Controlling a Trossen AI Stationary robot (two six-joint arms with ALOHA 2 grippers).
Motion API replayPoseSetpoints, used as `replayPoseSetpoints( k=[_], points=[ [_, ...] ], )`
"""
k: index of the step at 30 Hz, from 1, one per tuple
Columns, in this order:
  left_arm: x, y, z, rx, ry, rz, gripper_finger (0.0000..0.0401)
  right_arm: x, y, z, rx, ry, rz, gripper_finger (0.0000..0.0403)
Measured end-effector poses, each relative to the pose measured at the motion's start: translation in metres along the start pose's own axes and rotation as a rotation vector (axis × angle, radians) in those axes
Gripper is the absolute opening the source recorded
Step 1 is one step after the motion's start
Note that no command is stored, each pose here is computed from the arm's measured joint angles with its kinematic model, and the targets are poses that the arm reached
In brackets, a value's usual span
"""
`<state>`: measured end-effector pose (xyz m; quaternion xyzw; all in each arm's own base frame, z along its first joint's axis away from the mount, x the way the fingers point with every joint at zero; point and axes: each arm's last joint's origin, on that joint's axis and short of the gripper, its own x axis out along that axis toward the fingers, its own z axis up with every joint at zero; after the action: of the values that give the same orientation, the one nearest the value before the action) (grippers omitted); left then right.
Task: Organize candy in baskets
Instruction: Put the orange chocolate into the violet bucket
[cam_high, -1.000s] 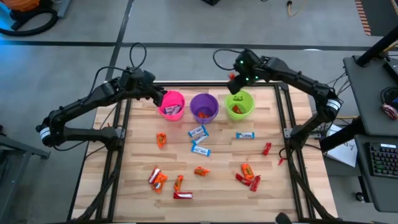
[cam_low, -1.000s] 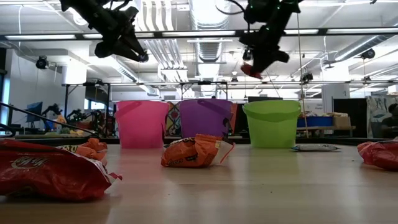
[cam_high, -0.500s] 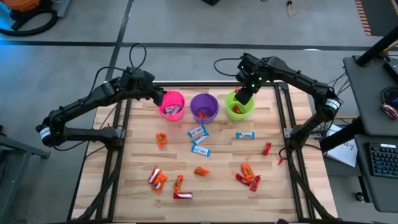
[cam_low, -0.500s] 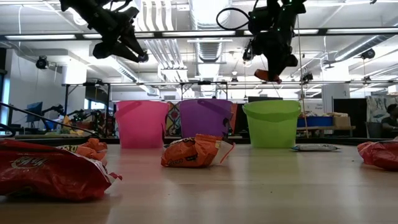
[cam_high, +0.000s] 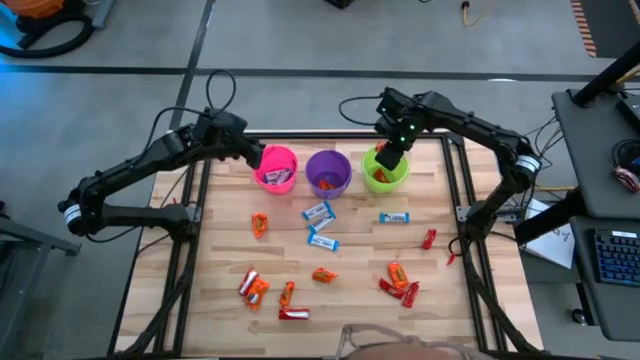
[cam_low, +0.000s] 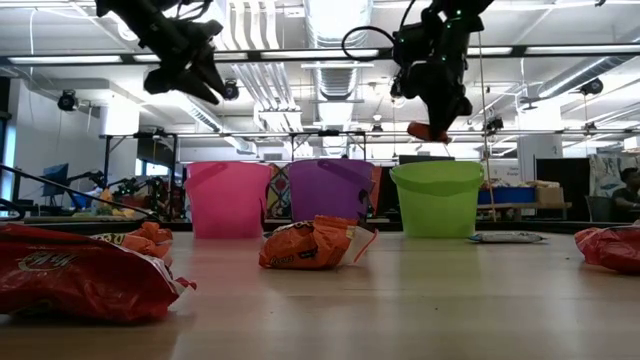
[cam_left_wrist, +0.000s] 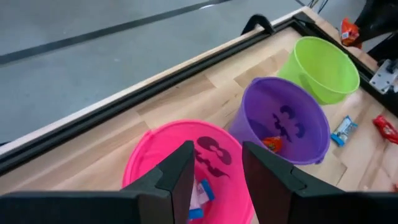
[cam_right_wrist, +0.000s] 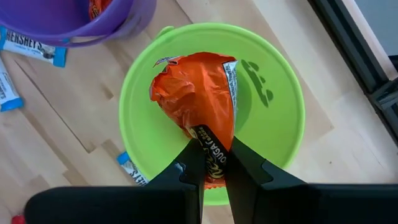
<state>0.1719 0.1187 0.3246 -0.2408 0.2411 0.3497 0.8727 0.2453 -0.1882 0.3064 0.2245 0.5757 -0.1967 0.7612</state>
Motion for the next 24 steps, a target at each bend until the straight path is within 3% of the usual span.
replayPoseSetpoints(
  k=[8,12,19,24],
  points=[
    [0.0,0.002,-0.007,-0.024,0.067,0.028,0.0119,0.002,-0.004,0.002,-0.054,-0.008,-0.004,0.0038],
    [0.0,0.003,-0.007,-0.047,0.072,0.031,0.0119,0.001,-0.007,0.014,-0.167,-0.137,0.004,0.0038],
    [0.0,0.002,-0.007,-0.137,0.074,0.025,0.0119,0.01,-0.006,0.05,-0.481,-0.45,0.134,0.0038],
    [0.0,0.002,-0.007,-0.149,0.074,0.025,0.0119,0.044,-0.005,0.072,-0.575,-0.547,0.364,0.0038]
  ],
)
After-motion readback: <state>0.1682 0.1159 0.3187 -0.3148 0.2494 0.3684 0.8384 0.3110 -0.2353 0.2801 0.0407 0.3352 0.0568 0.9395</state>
